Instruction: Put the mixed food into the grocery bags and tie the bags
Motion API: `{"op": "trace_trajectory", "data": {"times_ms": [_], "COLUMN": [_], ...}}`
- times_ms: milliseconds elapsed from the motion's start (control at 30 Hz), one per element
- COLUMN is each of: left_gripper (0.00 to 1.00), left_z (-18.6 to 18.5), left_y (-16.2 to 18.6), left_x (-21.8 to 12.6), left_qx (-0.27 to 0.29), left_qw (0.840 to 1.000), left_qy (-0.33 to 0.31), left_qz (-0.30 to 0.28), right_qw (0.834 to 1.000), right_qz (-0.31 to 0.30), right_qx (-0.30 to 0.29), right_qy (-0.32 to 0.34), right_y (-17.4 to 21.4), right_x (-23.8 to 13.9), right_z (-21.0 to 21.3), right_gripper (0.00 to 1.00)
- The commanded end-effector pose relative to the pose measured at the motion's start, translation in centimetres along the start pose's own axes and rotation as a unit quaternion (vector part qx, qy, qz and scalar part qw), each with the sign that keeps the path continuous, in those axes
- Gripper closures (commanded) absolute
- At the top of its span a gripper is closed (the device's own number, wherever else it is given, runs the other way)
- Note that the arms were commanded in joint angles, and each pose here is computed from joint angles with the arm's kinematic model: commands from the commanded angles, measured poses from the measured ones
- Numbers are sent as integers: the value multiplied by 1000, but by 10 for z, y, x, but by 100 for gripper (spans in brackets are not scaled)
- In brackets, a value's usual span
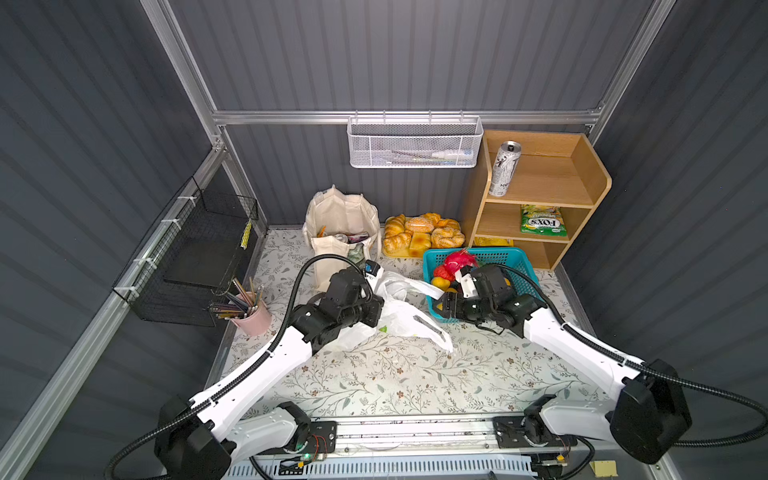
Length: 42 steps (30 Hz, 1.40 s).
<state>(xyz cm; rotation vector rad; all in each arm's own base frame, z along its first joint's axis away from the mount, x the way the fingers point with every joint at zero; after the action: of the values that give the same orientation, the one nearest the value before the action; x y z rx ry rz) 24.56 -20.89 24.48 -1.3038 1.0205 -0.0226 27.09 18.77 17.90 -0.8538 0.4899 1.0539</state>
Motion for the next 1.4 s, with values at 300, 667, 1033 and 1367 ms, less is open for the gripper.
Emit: {"op": "trace_trajectory", "data": {"times_ms": [300,667,1033,1367], "left_gripper": [100,100,100,100], "left_z": [4,5,4,4], "left_y": [8,9,6,7], "left_x": [8,1,5,5], "left_qx": [-1,-5,-6,-2], "left_qw": [1000,1000,1000,1000], "left_qy": [-9,-16,-9,-11], "left_qz": [10,9,6,4], "right_qw": [997,999,986,985], "right_qz": [-74,-13,7,-20], "right_qx": [12,16,5,46], "right_qy": [29,47,164,162], "right_y": [-70,-91,-83,-98], "right_x": [-37,27,61,51], "right_z": [-15,-15,-35,-59], "right_gripper": [33,36,30,27]}}
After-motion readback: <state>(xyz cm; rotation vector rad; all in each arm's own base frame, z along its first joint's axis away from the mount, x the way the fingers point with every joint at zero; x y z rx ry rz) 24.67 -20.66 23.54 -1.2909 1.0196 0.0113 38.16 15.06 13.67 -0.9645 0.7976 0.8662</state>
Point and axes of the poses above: each gripper's point midway between its finger pads, its own x axis out along the fingers, its own z axis along the line the jaws close on, y = z × x, the point moved 4 cm from there along -x, back along the fingers, and after that the axes turned 5 degrees about x, right-handed, at the moved point
